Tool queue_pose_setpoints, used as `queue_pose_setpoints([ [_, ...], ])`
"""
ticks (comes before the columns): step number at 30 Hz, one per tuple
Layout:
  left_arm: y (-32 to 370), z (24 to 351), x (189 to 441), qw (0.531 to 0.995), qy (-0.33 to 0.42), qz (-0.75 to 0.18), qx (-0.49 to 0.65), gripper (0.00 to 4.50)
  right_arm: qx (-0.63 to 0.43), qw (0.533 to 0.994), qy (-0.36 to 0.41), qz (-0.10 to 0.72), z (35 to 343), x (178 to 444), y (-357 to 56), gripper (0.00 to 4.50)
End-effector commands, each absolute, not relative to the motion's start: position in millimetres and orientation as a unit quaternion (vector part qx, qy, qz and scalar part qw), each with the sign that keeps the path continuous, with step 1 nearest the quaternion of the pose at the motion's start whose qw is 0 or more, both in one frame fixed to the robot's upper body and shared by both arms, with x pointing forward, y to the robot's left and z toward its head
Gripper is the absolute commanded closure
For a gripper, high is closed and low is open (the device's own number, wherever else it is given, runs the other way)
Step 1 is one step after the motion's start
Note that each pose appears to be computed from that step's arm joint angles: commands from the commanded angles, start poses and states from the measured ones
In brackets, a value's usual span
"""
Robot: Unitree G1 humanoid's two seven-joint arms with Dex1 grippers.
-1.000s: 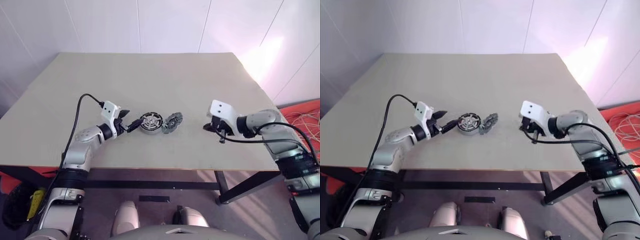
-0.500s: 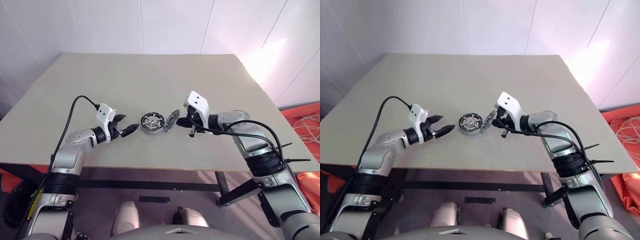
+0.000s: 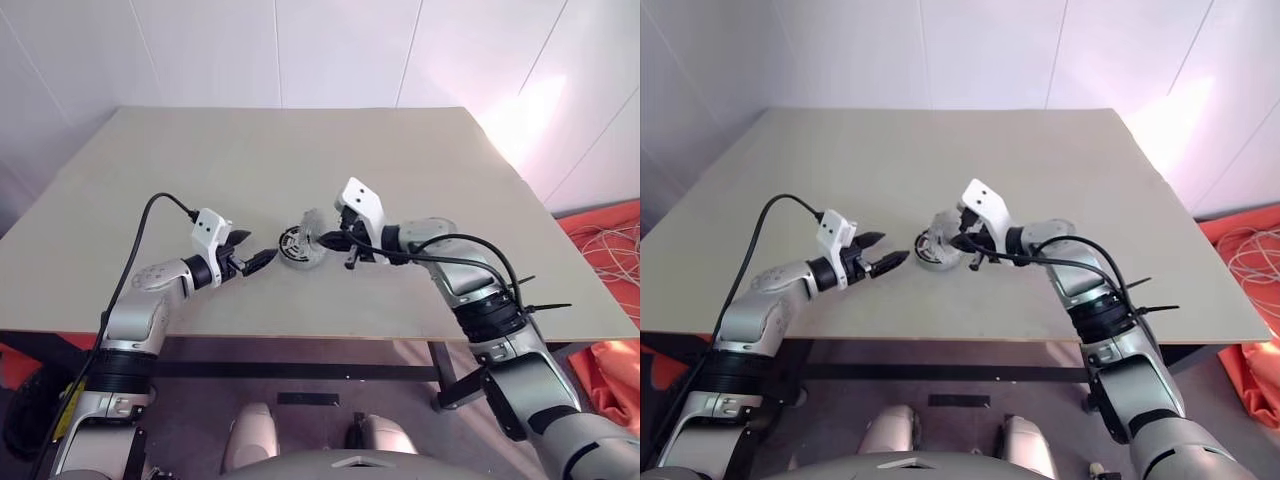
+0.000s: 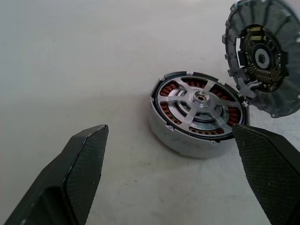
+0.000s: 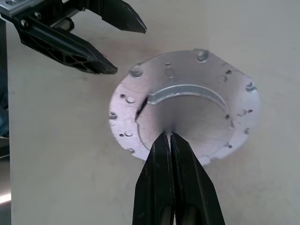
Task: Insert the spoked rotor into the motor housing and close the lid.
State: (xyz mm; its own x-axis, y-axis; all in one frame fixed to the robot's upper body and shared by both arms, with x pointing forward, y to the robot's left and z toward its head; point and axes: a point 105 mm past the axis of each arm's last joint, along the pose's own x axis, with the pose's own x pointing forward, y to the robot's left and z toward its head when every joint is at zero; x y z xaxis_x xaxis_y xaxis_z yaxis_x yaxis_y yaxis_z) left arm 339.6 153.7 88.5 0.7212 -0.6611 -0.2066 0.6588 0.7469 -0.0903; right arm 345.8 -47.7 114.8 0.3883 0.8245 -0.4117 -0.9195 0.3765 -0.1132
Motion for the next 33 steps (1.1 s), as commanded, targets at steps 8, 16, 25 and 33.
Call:
queue_pose_setpoints([
  [8,159.5,103.2,340.4,0.933,0.09,-0.348,0.004,0.0,-0.153,0.814,0.135,0.544,112.9,353.7,-23.4,4.46],
  [16,159.8,102.5,337.4,0.932,0.092,-0.349,0.004,0.0,-0.129,0.836,0.133,0.517,105.7,371.9,-11.2,4.46],
  [25,161.5,101.7,337.1,0.933,0.094,-0.346,0.004,0.0,-0.08,0.805,0.11,0.577,134.2,352.0,-10.7,4.46],
  [33,158.1,103.4,338.7,0.931,0.09,-0.354,-0.005,0.0,-0.014,0.801,0.046,0.597,189.9,344.6,-7.7,4.46],
])
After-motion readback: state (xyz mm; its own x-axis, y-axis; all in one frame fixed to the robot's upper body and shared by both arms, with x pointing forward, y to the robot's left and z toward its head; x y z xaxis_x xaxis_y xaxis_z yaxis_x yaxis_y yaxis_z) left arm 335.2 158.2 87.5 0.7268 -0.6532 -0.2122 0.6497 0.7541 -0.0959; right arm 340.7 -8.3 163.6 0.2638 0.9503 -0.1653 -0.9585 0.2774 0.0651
